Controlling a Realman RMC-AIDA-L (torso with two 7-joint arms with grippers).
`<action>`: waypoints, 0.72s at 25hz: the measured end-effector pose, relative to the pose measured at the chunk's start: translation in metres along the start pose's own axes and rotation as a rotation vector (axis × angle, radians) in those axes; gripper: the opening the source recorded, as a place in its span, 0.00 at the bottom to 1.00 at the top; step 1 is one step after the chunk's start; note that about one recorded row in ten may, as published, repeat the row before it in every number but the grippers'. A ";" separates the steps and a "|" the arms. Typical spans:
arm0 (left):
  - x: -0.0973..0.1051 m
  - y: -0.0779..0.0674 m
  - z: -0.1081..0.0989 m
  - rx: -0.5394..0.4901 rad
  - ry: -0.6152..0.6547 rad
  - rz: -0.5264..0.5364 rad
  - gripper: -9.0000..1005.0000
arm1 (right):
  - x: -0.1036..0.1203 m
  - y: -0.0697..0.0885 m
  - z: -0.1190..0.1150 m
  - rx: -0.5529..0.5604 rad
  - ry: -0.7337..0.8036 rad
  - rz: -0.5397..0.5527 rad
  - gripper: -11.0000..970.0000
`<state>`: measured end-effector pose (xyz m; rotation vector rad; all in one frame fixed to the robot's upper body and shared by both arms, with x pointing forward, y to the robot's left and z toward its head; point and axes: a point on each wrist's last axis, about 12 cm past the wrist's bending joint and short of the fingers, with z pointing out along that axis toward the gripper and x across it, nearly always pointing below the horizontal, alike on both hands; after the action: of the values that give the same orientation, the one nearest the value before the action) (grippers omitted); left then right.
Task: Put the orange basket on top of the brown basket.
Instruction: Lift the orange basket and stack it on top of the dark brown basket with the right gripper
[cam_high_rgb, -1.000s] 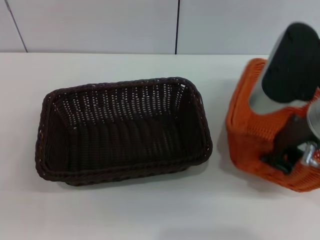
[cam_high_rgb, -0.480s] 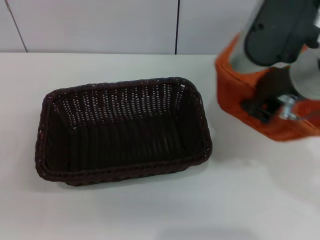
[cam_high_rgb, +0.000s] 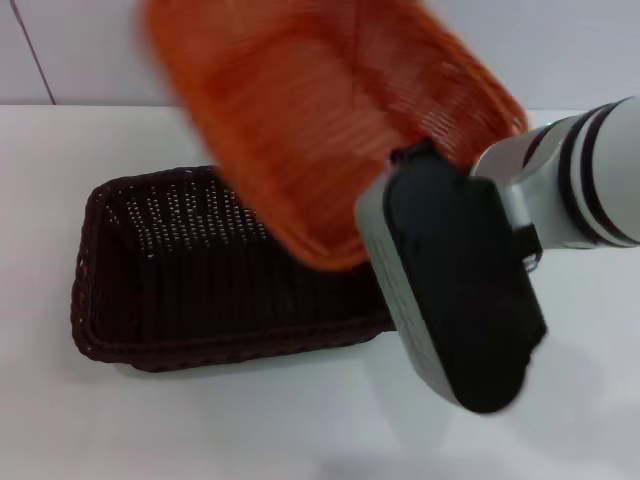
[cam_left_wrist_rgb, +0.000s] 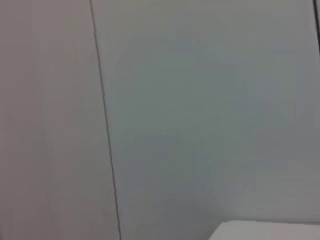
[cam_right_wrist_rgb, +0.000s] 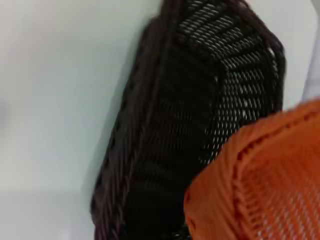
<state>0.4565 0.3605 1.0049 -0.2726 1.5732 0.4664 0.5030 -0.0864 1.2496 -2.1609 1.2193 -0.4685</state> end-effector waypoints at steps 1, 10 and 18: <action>0.000 0.000 0.000 -0.001 0.001 -0.009 0.71 | 0.001 0.001 0.000 0.009 -0.006 -0.049 0.17; -0.001 -0.002 -0.001 -0.002 0.002 -0.036 0.71 | 0.006 0.026 0.002 0.026 -0.051 -0.347 0.17; -0.003 -0.006 0.000 0.006 -0.005 -0.050 0.71 | 0.013 0.031 0.023 0.024 -0.045 -0.378 0.17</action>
<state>0.4597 0.3547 1.0073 -0.3053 1.5592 0.4231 0.5029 -0.1016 1.2116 -2.3736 0.7745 -0.5832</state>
